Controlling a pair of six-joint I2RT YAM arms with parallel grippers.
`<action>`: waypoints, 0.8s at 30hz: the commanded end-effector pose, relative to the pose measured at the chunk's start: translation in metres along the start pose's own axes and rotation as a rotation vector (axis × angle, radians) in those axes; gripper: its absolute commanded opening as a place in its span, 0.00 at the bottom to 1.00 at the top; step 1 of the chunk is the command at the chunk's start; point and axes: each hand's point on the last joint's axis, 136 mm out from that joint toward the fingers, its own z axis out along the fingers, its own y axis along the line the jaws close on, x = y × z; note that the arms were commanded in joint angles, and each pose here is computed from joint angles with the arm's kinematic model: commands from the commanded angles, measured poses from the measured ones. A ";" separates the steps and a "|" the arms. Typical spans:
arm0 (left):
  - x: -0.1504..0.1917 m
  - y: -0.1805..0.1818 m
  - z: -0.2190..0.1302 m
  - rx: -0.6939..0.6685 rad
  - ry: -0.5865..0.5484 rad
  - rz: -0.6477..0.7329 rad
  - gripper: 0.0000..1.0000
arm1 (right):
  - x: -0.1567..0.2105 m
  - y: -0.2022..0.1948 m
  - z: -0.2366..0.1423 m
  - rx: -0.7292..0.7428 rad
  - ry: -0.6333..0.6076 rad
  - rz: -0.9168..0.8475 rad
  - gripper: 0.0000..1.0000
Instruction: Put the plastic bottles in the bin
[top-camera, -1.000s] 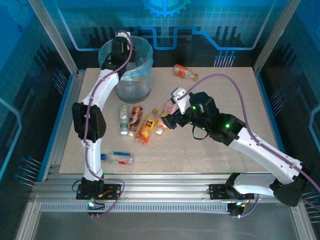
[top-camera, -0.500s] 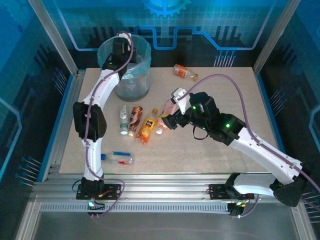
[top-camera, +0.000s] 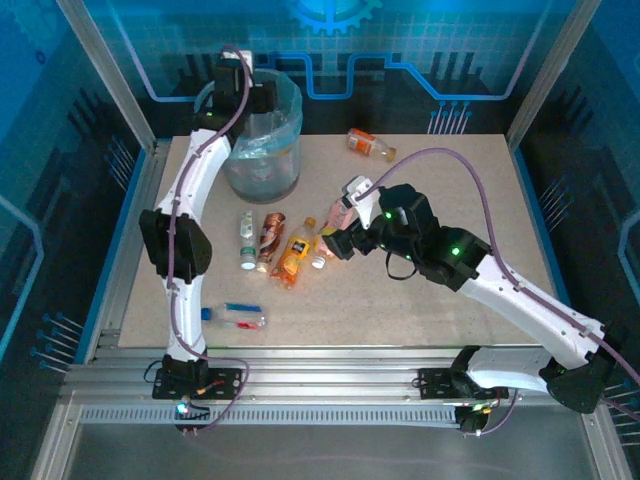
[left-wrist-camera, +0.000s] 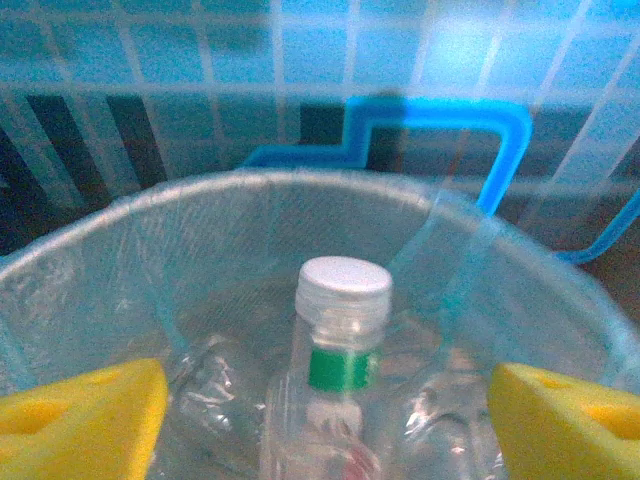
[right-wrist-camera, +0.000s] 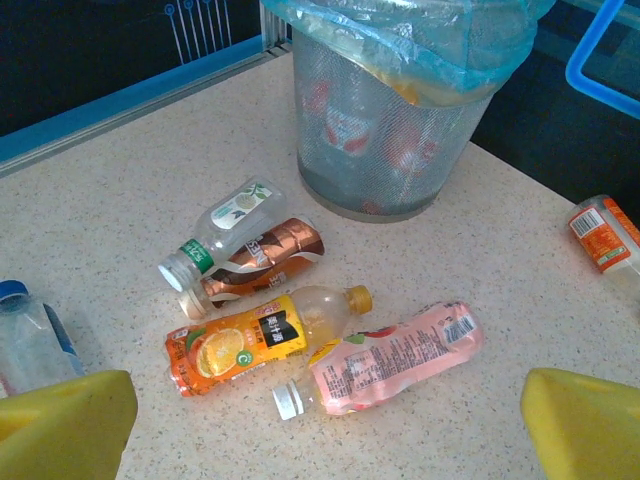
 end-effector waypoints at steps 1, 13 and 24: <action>-0.035 0.003 -0.032 0.059 -0.033 -0.112 0.88 | -0.009 -0.002 -0.009 -0.004 -0.022 0.021 1.00; -0.023 -0.009 -0.039 0.137 0.061 -0.197 0.51 | -0.006 -0.002 -0.010 -0.009 -0.017 0.039 1.00; -0.037 -0.068 -0.137 0.334 0.039 -0.163 0.58 | 0.021 -0.023 0.023 0.068 0.184 0.176 0.99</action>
